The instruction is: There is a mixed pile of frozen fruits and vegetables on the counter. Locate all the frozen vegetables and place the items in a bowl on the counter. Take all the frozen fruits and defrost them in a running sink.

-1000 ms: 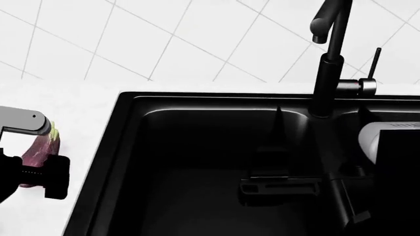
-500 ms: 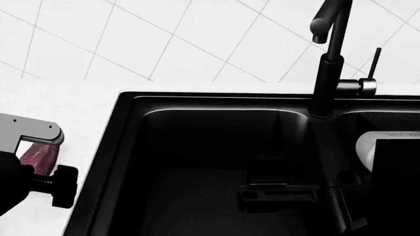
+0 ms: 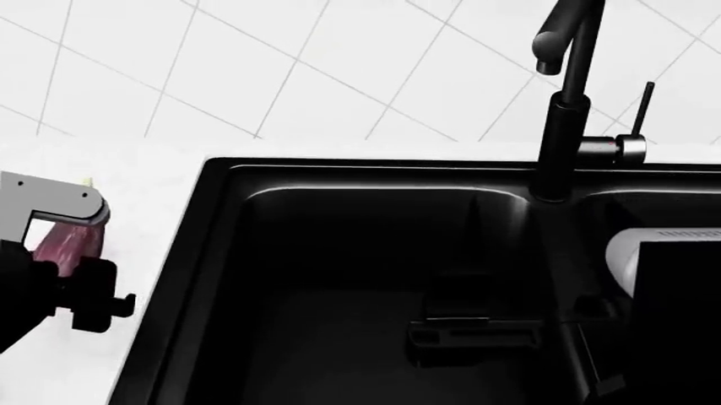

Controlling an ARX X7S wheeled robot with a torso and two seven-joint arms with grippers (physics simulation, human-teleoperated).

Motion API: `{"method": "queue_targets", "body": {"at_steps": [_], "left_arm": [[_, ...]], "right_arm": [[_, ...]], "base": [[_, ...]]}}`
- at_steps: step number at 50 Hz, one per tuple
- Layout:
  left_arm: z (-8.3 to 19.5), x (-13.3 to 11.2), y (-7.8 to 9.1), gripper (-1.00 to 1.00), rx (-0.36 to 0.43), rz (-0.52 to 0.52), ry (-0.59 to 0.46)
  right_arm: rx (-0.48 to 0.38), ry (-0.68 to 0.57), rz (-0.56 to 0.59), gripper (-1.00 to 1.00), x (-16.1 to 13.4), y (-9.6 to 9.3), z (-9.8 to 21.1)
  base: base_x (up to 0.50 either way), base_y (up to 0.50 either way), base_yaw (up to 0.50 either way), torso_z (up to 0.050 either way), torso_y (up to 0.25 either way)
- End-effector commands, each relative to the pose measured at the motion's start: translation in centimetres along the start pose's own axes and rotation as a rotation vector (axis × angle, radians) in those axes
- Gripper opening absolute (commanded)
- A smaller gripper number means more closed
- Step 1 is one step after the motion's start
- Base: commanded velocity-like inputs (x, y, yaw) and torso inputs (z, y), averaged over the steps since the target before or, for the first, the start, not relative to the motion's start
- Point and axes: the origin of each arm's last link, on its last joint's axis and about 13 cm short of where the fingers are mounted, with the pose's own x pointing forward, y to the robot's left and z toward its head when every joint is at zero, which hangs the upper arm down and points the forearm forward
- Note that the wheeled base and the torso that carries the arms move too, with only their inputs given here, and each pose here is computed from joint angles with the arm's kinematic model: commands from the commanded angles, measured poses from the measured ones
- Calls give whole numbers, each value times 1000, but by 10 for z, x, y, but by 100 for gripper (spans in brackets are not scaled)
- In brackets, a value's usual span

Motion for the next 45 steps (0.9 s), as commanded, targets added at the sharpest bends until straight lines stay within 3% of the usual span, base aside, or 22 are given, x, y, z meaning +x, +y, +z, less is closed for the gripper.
{"method": "queue_targets", "body": {"at_steps": [1,17,32,45], "left_arm": [[19,-23,-1,-100,-7,-1,-93],[25,-80,-5,-100,-9,-94,-236],[26,-100,-10,-100,3,-153,-280],[31,-105,-13,-100,27,-170,-286]], "right_arm": [[3,-1,-1,100,-1,0,-1],[-8,-21,-2,100,-8,-2,2],[-2,-25,3,100,-9,1,8],[17,-30,1,100,-9,0,4]], "base": [[0,0,0,0,0],[0,0,0,0,0],[-371,-15,0,0,1],[-110,-442,0,0,0]]}}
